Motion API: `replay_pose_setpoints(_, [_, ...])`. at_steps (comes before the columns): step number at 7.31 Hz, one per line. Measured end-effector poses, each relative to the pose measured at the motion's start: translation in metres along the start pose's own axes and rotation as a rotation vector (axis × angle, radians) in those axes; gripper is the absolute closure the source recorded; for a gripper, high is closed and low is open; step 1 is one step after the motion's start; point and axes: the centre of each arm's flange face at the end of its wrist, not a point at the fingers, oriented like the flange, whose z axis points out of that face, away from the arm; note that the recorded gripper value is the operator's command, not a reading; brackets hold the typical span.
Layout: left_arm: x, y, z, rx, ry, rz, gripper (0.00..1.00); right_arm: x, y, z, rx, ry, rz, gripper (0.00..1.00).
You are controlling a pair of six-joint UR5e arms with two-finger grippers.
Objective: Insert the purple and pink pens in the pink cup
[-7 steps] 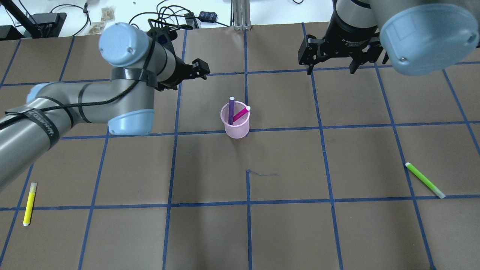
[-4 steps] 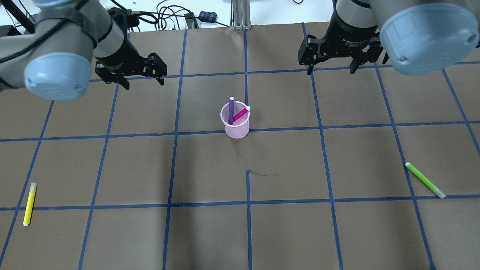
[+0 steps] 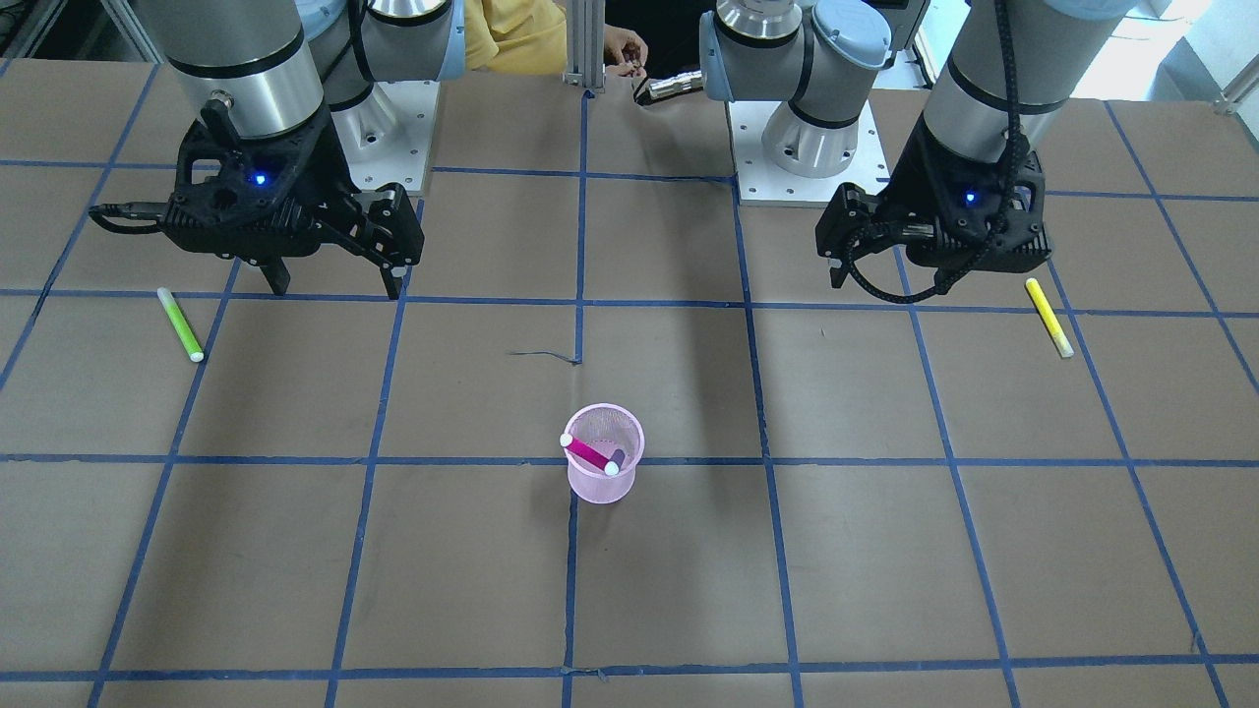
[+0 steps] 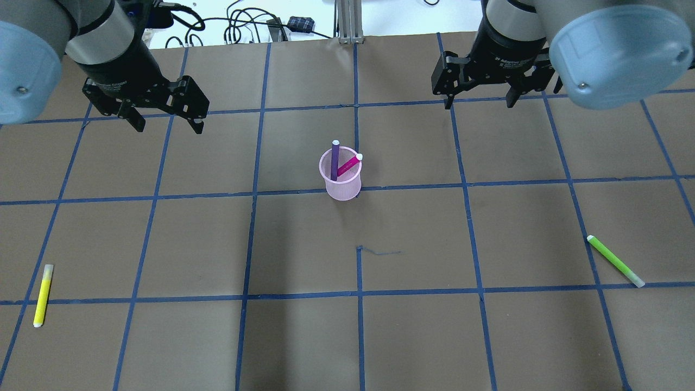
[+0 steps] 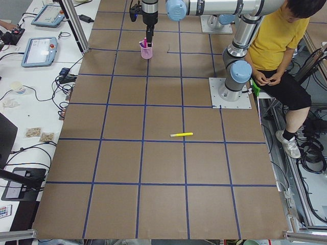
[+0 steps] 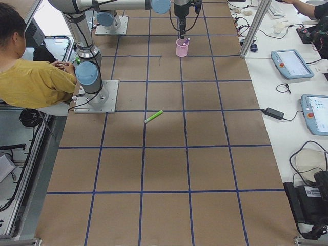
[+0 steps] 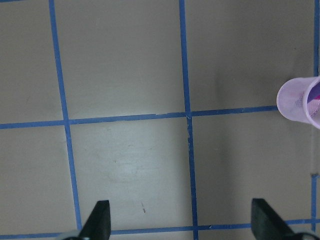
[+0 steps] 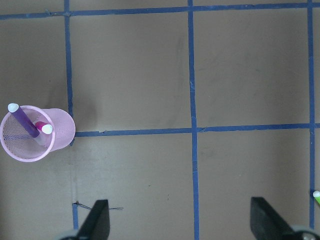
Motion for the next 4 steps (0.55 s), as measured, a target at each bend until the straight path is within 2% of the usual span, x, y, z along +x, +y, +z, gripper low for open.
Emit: replay_pose_setpoints(4, [0.016, -0.025, -0.027, 0.062, -0.003, 0.044, 0.0, 0.0, 0.0, 0.0, 0.0, -0.001, 0.0, 0.0])
